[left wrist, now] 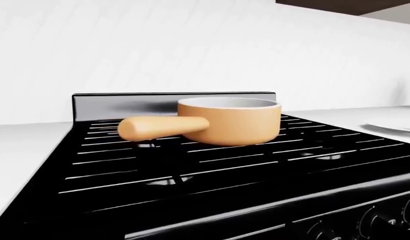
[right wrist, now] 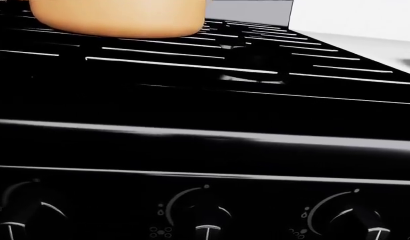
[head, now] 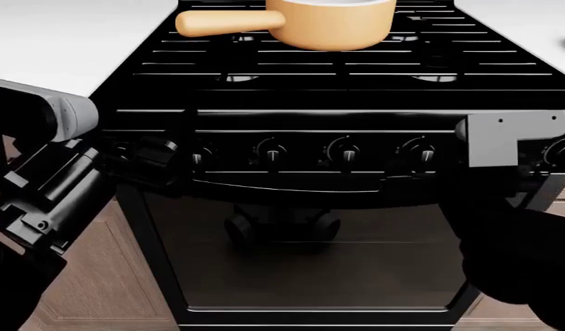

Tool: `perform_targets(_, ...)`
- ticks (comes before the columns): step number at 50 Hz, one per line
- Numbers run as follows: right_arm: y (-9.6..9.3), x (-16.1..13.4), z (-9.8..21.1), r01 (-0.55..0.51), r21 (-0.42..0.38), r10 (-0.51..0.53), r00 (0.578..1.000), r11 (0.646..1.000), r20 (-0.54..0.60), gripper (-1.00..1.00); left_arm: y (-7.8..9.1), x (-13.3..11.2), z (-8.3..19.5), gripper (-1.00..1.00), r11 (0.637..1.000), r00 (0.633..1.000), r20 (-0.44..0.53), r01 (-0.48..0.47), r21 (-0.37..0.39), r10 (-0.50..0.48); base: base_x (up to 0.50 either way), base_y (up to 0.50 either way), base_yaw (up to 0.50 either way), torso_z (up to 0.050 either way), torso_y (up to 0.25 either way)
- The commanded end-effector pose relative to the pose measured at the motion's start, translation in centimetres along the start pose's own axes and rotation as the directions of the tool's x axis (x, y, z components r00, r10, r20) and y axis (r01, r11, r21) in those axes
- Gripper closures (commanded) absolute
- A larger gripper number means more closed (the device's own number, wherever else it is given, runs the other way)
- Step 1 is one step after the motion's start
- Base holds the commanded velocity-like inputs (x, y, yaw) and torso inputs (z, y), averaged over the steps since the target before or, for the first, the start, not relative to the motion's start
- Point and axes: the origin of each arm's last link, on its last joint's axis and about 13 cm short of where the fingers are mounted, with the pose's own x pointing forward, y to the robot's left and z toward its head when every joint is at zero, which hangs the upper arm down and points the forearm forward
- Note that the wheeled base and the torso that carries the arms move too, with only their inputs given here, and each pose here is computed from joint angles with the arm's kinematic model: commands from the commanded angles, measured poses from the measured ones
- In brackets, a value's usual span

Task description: Pick the croissant and place it on the pan. Then turn on the stove to warm the croissant.

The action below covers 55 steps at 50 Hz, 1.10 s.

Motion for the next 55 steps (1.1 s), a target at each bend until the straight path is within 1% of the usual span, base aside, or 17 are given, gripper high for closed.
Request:
perform_targets(1,-0.1,0.6,-0.2,0.006,0.003,-0.006,1.000,1.000,-0.015,-1.00,0.1,0.0,0.0,-1.00,1.000,1.000,-0.001,-0.002,-0.001,0.002,0.00,0.00,0.00,0.000,0.000)
perform_targets(52,-0.3,1.8,-1.0,0.006,-0.007,-0.006,0.998,1.000,-0.056,-1.00,0.1,0.2,-0.1,-1.00,1.000,1.000,-0.002,-0.002,-0.003,0.002,0.00,0.00,0.00,0.000,0.000)
perform_targets(53,-0.3,1.8,-1.0,0.004,-0.008,-0.005,0.998,1.000,-0.057,1.00,0.1,0.2,-0.1,-1.00,1.000,1.000,-0.002,-0.003,-0.002,0.003,0.00,0.00,0.00,0.000,0.000)
perform_targets(55,-0.2,1.8,-1.1,0.002,-0.007,-0.002,0.998,1.000,-0.059,1.00,0.1,0.2,-0.1,-1.00,1.000,1.000,-0.002,-0.003,-0.003,0.002,0.00,0.00,0.00,0.000,0.000)
